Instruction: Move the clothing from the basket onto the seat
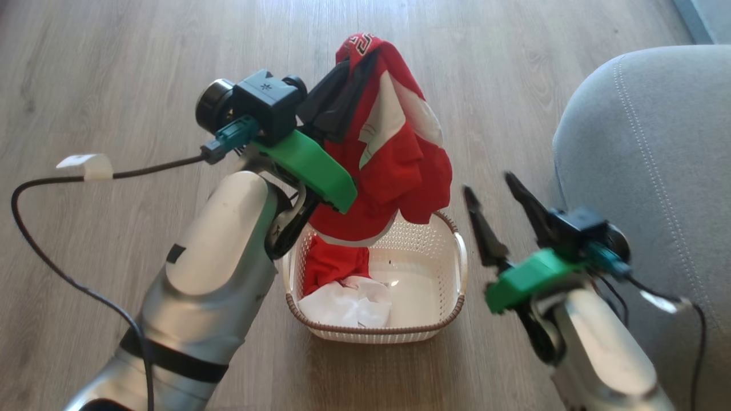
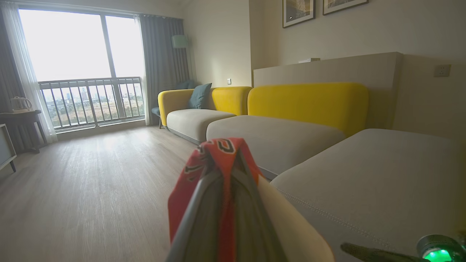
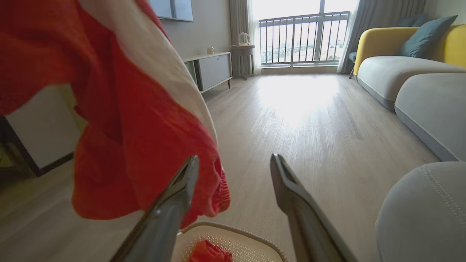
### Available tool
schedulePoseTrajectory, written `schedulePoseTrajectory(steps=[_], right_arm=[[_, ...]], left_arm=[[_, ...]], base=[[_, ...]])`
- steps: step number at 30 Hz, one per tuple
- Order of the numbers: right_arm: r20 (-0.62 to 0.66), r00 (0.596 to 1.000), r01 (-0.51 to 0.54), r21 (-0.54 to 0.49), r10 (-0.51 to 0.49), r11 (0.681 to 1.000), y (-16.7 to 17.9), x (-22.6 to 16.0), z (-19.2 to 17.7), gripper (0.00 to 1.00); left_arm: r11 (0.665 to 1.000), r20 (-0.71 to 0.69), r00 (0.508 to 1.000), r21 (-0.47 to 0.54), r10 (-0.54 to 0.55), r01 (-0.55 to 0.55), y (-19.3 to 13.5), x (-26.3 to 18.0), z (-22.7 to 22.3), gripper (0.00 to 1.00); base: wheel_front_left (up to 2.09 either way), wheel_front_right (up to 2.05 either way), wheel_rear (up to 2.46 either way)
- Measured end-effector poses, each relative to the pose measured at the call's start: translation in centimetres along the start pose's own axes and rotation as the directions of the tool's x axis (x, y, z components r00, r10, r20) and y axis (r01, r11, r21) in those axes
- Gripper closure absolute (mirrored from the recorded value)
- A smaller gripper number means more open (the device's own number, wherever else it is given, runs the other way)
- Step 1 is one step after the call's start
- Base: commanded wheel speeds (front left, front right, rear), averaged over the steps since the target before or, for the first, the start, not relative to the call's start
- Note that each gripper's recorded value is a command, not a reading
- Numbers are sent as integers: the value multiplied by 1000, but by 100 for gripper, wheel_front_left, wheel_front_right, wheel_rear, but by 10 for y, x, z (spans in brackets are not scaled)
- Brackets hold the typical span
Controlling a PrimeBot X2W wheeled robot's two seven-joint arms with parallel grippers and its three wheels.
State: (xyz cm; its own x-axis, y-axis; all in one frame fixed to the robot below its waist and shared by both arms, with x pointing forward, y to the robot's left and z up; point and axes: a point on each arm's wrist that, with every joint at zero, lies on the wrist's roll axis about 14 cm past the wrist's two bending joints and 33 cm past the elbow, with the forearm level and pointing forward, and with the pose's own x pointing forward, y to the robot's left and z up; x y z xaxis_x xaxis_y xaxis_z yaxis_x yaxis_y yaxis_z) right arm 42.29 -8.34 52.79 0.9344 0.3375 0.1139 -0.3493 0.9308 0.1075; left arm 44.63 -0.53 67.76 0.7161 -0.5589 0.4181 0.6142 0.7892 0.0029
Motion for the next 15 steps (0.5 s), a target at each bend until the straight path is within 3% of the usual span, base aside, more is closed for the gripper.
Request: schedulePoseTrajectory(steps=[7, 15], right_arm=[[62, 981, -176, -77, 181, 981, 45, 36, 32, 0], [-26, 958, -285, -148, 285, 947, 70, 57, 17, 0]], left_arm=[[1000, -1, 1000, -5, -16, 16, -5, -2, 0, 100], [999, -9, 999, -6, -34, 34, -10, -8, -1, 100]], base=[[0, 0, 0], [0, 0, 0]])
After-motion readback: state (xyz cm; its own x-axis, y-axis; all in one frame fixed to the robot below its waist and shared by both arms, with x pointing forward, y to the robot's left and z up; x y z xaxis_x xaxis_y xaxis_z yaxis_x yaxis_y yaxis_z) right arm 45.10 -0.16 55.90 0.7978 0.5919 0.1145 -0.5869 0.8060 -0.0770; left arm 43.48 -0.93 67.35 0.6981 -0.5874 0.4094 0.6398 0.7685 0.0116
